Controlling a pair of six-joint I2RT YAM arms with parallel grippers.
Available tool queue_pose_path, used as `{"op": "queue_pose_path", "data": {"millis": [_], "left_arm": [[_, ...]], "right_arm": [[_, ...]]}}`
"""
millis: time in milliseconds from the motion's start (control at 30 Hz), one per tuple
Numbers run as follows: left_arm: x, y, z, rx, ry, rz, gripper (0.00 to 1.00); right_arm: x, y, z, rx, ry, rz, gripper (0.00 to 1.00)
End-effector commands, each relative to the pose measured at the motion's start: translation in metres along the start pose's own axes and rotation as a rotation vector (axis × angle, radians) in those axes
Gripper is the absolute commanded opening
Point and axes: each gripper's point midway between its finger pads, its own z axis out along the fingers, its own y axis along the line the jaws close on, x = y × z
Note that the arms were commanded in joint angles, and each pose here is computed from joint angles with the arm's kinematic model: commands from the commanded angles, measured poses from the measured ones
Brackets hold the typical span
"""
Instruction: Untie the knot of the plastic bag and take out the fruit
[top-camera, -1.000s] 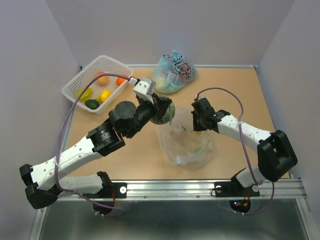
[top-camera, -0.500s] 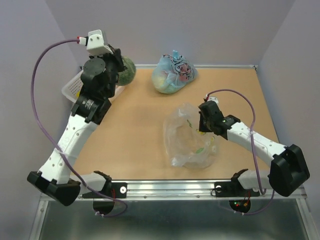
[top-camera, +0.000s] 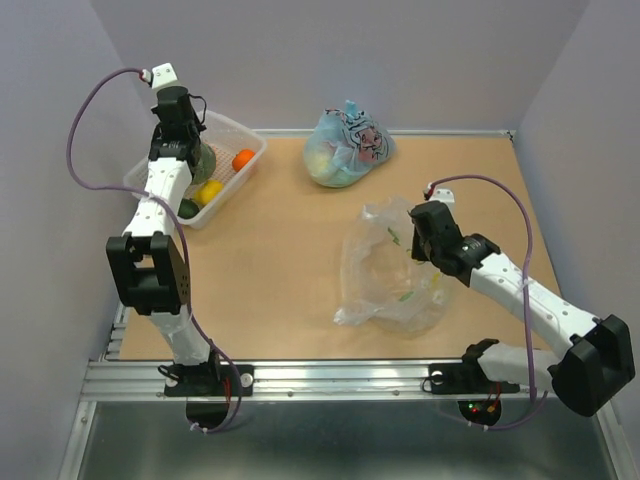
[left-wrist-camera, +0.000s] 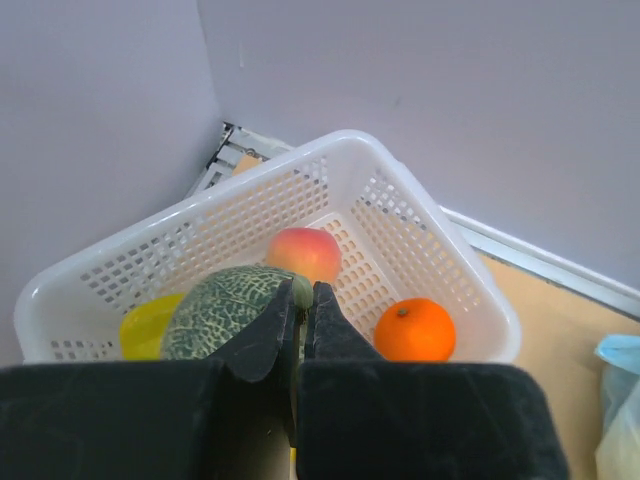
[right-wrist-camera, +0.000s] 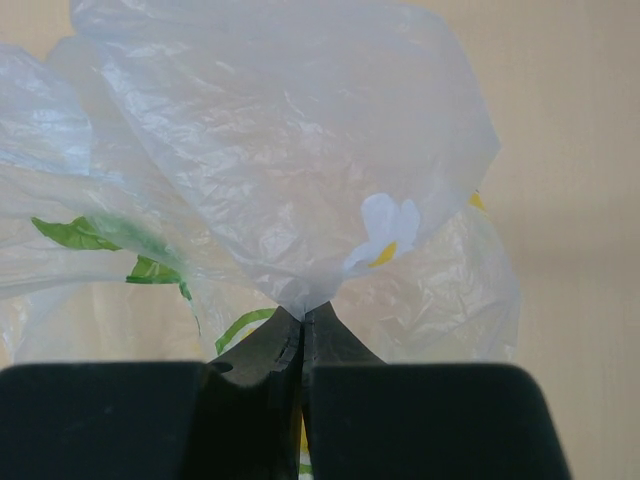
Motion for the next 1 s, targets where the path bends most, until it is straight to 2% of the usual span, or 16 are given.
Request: {"op": "queue_pose_path", "data": {"millis": [0,100,133,267,367,400,433,500,700,767,833,867,900,933,967], "left_arm": [[-0.047,0.006,0.012,-0.016,-0.121,-0.05,0.0],[-0.024,0.021,0.028,-0.089,-0.081,-0.04,0.0],[-0.02,0.029,0.031,-0.118,-0.075,-0.044,0.06],[0.012,0.037,0.046,-0.147,-0.01,-0.034,0.17],[0.028,0.035,0.049,-0.136,0.031,-0.03,0.37],[0.029,0.035,0.044,-0.13,0.035,-0.038,0.47],[0.034,0.033,0.041,-0.11,0.049,-0.05,0.62],[0.019,0.027,0.026,-0.07,0.027,-0.08,0.73],[-0.009,0.018,-0.034,0.024,0.048,-0.149,0.88],[-0.013,0.018,-0.052,0.038,0.065,-0.16,0.89],[-0.022,0.026,-0.081,0.043,0.055,-0.172,0.89],[-0.014,0.029,-0.089,0.038,0.07,-0.162,0.89],[-0.031,0.033,-0.11,0.049,0.024,-0.173,0.89],[-0.035,0.037,-0.12,0.043,0.009,-0.171,0.9],[-0.033,0.041,-0.129,0.04,0.007,-0.168,0.91]], "right_arm": [[-0.044,-0.02,-0.02,0.092,-0.138,0.028,0.01],[-0.05,-0.032,-0.026,0.139,-0.173,0.038,0.02],[-0.054,-0.039,-0.03,0.165,-0.197,0.047,0.04],[-0.065,-0.055,-0.04,0.228,-0.255,0.076,0.06],[-0.071,-0.067,-0.047,0.284,-0.291,0.092,0.09],[-0.073,-0.07,-0.05,0.293,-0.304,0.1,0.1],[-0.076,-0.076,-0.053,0.318,-0.32,0.105,0.1],[-0.077,-0.083,-0.056,0.347,-0.332,0.11,0.11],[-0.087,-0.103,-0.067,0.443,-0.38,0.138,0.13],[-0.092,-0.104,-0.071,0.443,-0.395,0.153,0.22],[-0.096,-0.103,-0.074,0.431,-0.401,0.155,0.36],[-0.099,-0.102,-0.076,0.421,-0.406,0.157,0.44],[-0.101,-0.101,-0.078,0.412,-0.411,0.161,0.55],[-0.104,-0.1,-0.082,0.394,-0.415,0.156,0.72],[-0.109,-0.098,-0.086,0.382,-0.424,0.159,0.79]]}}
